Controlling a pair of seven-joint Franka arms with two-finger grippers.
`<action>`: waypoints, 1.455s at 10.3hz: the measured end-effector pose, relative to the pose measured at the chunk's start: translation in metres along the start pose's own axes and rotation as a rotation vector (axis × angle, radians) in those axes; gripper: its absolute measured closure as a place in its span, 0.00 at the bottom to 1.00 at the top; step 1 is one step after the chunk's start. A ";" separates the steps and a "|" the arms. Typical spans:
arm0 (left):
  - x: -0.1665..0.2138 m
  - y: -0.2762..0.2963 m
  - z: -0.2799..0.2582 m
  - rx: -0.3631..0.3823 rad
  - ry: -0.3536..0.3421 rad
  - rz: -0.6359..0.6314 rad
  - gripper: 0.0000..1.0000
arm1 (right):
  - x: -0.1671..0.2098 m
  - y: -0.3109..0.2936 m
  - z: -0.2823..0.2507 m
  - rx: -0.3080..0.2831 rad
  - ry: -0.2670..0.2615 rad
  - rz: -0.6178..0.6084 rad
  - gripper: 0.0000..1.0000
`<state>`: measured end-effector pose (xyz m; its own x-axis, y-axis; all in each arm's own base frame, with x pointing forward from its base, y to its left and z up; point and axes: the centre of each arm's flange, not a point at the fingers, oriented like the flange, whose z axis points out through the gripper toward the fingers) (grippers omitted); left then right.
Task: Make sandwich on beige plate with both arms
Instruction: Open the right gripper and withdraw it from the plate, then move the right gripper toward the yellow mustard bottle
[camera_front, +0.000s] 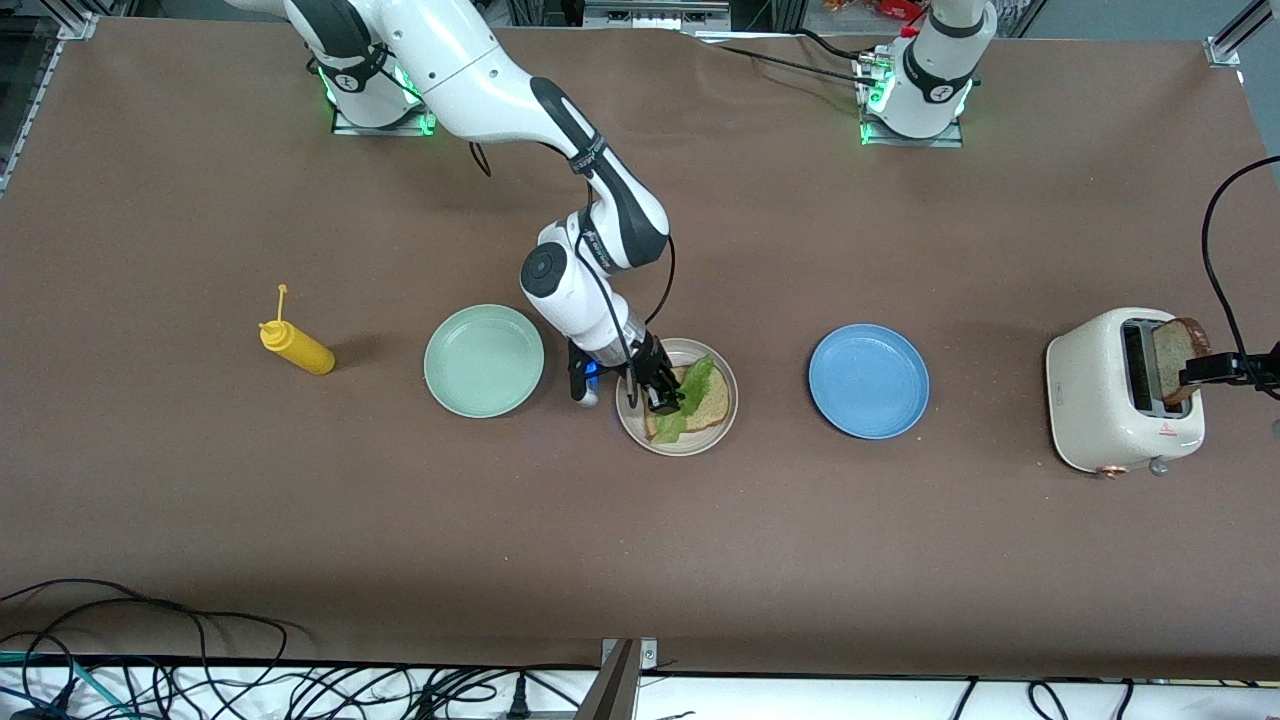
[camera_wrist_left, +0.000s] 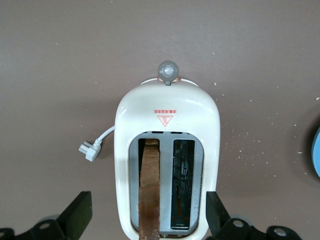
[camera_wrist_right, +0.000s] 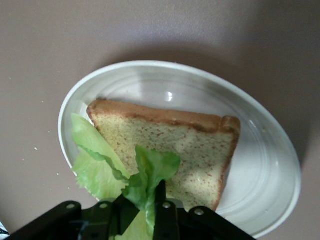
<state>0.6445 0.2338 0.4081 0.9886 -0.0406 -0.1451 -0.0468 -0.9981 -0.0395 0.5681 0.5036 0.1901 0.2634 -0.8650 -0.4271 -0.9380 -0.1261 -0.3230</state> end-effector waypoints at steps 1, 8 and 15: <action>-0.003 -0.008 -0.001 0.000 0.003 -0.012 0.00 | 0.000 0.000 -0.001 0.001 0.000 0.001 0.78; -0.003 -0.017 -0.033 0.023 0.068 -0.025 0.00 | -0.004 -0.036 -0.057 -0.084 -0.008 0.054 0.00; -0.015 -0.012 -0.066 0.032 0.102 -0.024 0.00 | 0.068 -0.100 -0.252 -0.398 0.044 -0.081 0.00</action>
<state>0.6400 0.2437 0.4762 0.9988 -0.0224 -0.0424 -0.0255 -0.9970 -0.0731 0.6231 0.3347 0.4066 0.3380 -0.8633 -0.3748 -0.9310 -0.3651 0.0013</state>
